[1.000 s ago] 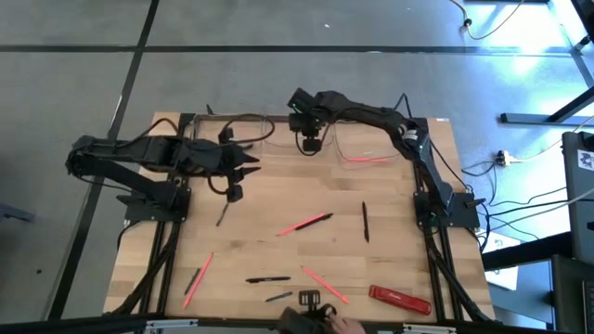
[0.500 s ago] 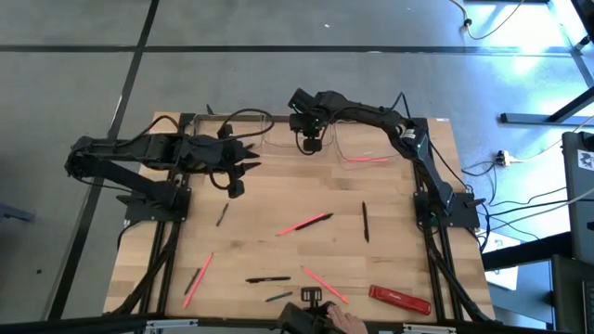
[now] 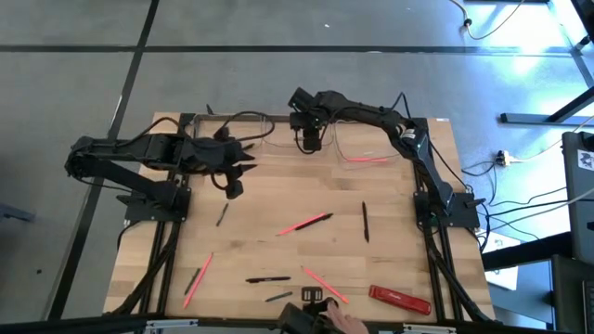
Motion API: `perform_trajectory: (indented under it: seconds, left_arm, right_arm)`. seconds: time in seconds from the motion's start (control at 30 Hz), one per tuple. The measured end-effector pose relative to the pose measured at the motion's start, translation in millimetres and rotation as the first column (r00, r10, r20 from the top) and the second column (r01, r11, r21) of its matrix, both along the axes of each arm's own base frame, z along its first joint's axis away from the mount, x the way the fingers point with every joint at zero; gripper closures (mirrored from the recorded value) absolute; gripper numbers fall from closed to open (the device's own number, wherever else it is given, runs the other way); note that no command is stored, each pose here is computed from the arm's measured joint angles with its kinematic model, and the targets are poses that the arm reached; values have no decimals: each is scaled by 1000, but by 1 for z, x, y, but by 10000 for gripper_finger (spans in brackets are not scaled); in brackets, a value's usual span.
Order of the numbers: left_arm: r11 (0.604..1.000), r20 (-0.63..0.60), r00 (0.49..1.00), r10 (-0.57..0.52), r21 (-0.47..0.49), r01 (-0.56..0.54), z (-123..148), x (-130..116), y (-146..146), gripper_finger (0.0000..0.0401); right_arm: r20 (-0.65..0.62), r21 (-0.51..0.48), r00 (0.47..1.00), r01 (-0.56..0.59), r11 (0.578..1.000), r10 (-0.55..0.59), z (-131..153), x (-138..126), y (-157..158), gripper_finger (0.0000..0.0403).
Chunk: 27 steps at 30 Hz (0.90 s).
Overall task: Sort crayons/erasers/pens/pencils in bins
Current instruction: Put the green crayon into the middle transparent bin
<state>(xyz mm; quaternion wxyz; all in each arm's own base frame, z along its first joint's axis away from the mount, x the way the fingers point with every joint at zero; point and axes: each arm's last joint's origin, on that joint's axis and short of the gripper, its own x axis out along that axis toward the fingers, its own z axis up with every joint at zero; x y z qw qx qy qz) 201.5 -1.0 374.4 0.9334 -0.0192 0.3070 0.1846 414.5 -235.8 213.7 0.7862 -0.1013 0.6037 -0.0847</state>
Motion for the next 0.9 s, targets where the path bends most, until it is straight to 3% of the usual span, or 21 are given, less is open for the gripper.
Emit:
perform_trajectory:
  seconds: [0.23, 0.37, 0.43, 0.53, 0.67, 0.9]
  left_arm:
    - [977, -62, 988, 141, -153, -149, -9, -8, 0, 317]
    - [929, -160, 957, 241, -248, -275, -18, -18, -2, 317]
    - [898, -218, 938, 268, -297, -326, -22, -24, -6, 317]
    - [827, -306, 904, 298, -391, -405, -27, -32, -15, 317]
    - [712, -378, 862, 337, -497, -496, -39, -35, -30, 317]
    - [535, -522, 739, 426, -513, -671, -83, -40, -48, 317]
  right_arm:
    - [-9, 28, 1000, -4, 1000, 5, 53, -2, 12, 263]
    - [32, 103, 993, -119, 988, 116, 90, -4, 43, 263]
    - [76, 170, 977, -212, 962, 202, 101, -10, 64, 266]
    - [146, 255, 940, -338, 906, 309, 121, -20, 97, 271]
    - [233, 260, 883, -461, 848, 408, 149, -28, 136, 278]
    - [326, 194, 784, -603, 774, 529, 191, -51, 194, 283]
